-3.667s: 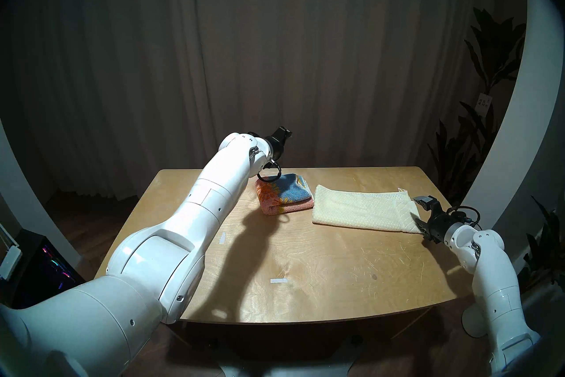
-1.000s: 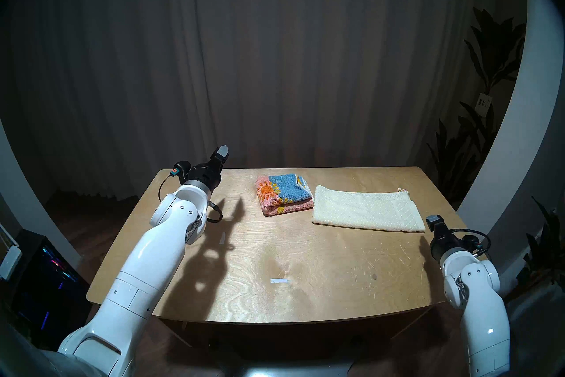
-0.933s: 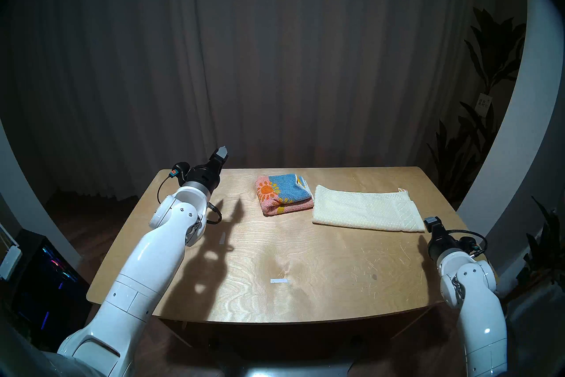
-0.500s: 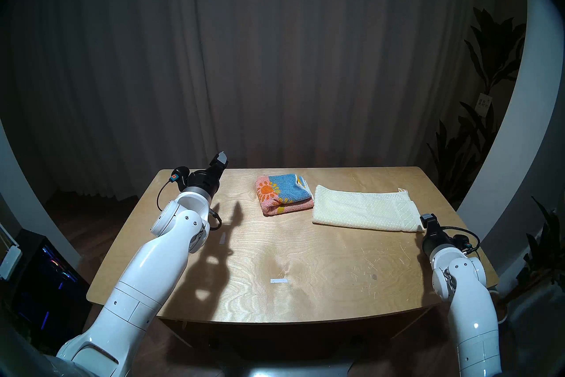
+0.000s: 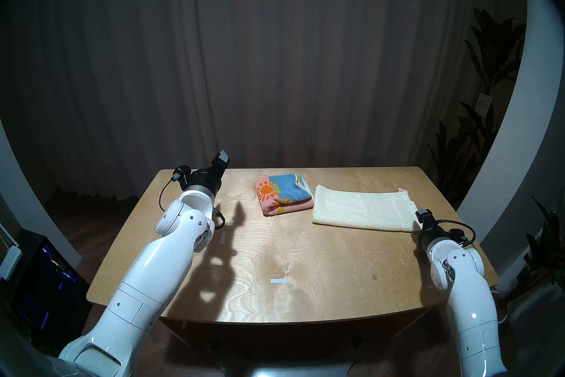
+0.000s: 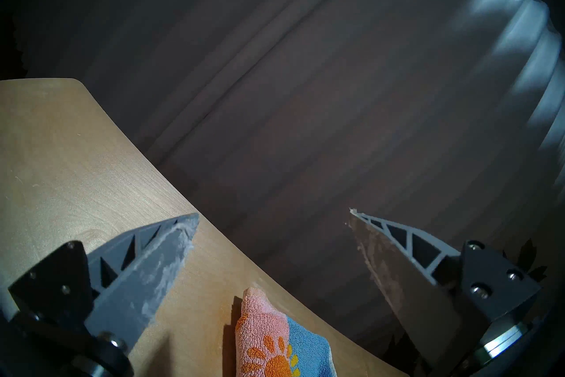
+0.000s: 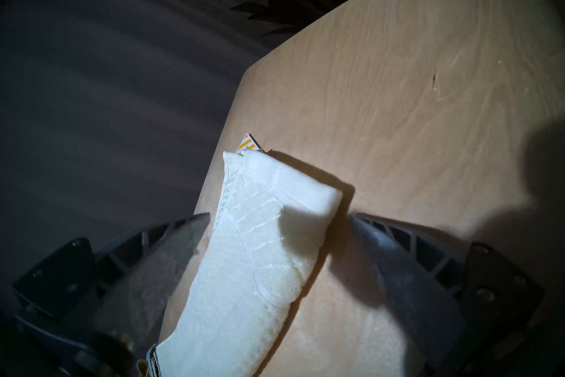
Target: Fold each towel twice and stack them on table
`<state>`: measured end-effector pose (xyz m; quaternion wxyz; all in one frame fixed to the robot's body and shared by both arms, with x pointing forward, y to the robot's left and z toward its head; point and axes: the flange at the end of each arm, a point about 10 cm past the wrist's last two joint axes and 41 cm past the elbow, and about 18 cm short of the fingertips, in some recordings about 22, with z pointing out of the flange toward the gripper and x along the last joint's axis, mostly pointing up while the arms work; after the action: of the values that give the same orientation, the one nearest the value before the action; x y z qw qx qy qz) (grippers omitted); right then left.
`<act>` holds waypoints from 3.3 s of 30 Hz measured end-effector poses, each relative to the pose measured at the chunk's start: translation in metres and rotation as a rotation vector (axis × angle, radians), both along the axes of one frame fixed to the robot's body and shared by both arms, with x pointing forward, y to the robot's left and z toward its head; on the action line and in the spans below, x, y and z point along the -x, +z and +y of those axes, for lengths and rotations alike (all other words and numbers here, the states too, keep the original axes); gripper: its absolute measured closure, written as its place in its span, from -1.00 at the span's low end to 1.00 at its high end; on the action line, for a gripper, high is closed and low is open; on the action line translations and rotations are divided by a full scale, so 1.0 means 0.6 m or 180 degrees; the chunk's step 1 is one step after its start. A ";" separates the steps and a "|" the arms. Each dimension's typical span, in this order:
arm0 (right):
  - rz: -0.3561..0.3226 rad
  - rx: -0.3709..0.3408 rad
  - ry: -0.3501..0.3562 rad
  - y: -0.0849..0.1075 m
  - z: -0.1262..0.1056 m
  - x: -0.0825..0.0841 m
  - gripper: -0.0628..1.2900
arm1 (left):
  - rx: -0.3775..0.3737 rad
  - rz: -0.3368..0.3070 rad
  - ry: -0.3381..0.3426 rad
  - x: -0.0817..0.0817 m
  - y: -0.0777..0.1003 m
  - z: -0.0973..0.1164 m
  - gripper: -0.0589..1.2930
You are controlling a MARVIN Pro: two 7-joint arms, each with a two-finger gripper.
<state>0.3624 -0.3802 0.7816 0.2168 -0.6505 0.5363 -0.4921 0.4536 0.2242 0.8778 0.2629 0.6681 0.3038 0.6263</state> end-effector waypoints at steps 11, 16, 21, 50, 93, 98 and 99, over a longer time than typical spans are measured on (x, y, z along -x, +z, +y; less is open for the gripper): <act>0.0058 0.0040 0.0090 -0.001 0.001 -0.045 -0.78 | 0.0010 0.0001 0.0118 0.005 0.009 -0.005 -0.90; 0.0089 0.0081 0.0140 -0.001 0.002 -0.064 -0.77 | 0.0018 0.0012 0.0187 0.007 0.011 -0.003 -0.90; 0.0222 0.0128 0.0201 -0.020 -0.001 -0.074 -0.05 | 0.0045 0.0039 0.0296 0.010 0.010 0.002 -0.90; 0.0182 0.0906 0.0845 0.021 -0.008 -0.109 0.95 | 0.0277 0.0025 0.0736 0.065 -0.004 0.013 -0.90; -0.0541 0.2731 0.3495 0.085 0.180 -0.187 0.95 | 0.0666 -0.0137 0.1586 0.173 -0.019 0.087 -0.90; -0.0628 0.2777 0.3726 0.079 0.207 -0.183 0.95 | 0.0672 -0.0146 0.1662 0.184 -0.021 0.093 -0.90; -0.0648 0.2789 0.3777 0.078 0.212 -0.182 0.95 | 0.0674 -0.0148 0.1679 0.186 -0.021 0.095 -0.90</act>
<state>0.4715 -0.2528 0.8283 0.2154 -0.8089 -0.1733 -0.5190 0.3419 0.2812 0.8651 0.1660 0.5203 0.5246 0.6531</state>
